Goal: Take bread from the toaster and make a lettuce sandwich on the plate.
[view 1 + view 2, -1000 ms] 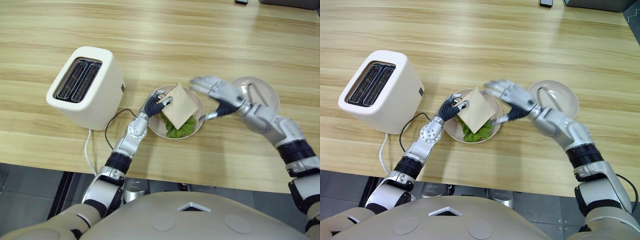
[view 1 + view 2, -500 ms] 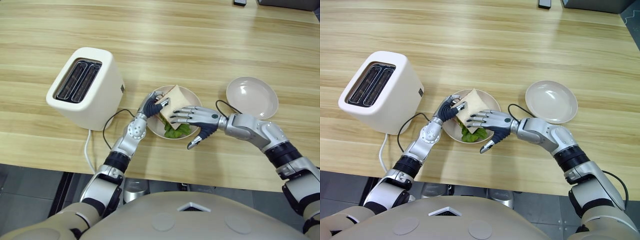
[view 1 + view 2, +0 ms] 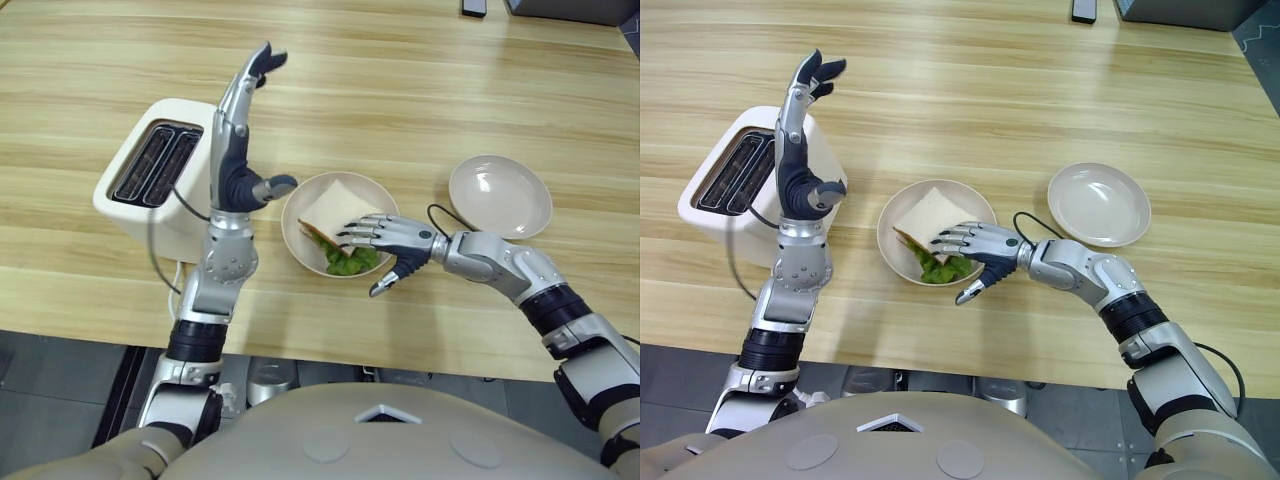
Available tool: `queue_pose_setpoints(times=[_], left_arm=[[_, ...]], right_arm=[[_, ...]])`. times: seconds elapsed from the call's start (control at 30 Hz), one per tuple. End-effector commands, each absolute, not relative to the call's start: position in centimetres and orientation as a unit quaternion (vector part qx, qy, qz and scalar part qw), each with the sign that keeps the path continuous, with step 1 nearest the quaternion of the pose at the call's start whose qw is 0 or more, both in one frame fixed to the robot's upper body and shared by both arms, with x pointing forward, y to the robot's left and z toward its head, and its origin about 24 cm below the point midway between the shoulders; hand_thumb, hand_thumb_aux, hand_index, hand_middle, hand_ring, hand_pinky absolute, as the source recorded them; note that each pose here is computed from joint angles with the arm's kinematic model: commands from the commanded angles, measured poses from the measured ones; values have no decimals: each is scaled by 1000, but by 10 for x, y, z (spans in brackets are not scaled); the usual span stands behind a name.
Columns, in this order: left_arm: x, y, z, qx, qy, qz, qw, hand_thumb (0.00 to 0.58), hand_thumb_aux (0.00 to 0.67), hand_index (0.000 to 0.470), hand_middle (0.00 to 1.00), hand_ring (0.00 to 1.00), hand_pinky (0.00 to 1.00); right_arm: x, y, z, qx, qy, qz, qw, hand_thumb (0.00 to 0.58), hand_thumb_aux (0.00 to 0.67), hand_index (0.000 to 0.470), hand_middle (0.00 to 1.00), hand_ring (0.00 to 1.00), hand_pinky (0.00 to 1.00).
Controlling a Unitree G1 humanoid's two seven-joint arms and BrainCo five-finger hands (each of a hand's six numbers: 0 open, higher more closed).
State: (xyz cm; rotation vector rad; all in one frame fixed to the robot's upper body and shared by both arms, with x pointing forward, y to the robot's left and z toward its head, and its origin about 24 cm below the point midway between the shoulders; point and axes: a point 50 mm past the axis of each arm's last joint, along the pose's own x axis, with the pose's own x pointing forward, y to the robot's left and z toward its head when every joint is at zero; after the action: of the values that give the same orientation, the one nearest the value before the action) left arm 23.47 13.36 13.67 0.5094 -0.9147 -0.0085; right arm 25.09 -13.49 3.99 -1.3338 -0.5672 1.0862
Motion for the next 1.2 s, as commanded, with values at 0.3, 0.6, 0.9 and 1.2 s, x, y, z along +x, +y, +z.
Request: queue_pose_setpoints(times=[0.3, 0.6, 0.9, 1.2], left_arm=[[195, 127, 101, 268, -317, -348, 841, 580, 670, 460, 1000, 1000, 1000], [151, 130, 44, 302, -59, -584, 751, 580, 670, 460, 1000, 1000, 1000], [196, 124, 6, 416, 7, -457, 786, 580, 670, 460, 1000, 1000, 1000], [262, 121, -17, 462, 32, -349, 815, 580, 670, 460, 1000, 1000, 1000]], right_arm=[[231, -134, 98, -380, -343, 409, 756, 580, 670, 460, 1000, 1000, 1000], [183, -135, 26, -424, -134, 616, 651, 580, 670, 460, 1000, 1000, 1000], [203, -126, -7, -529, -78, 568, 626, 580, 670, 460, 1000, 1000, 1000], [289, -105, -7, -609, -95, 447, 649, 580, 670, 460, 1000, 1000, 1000]])
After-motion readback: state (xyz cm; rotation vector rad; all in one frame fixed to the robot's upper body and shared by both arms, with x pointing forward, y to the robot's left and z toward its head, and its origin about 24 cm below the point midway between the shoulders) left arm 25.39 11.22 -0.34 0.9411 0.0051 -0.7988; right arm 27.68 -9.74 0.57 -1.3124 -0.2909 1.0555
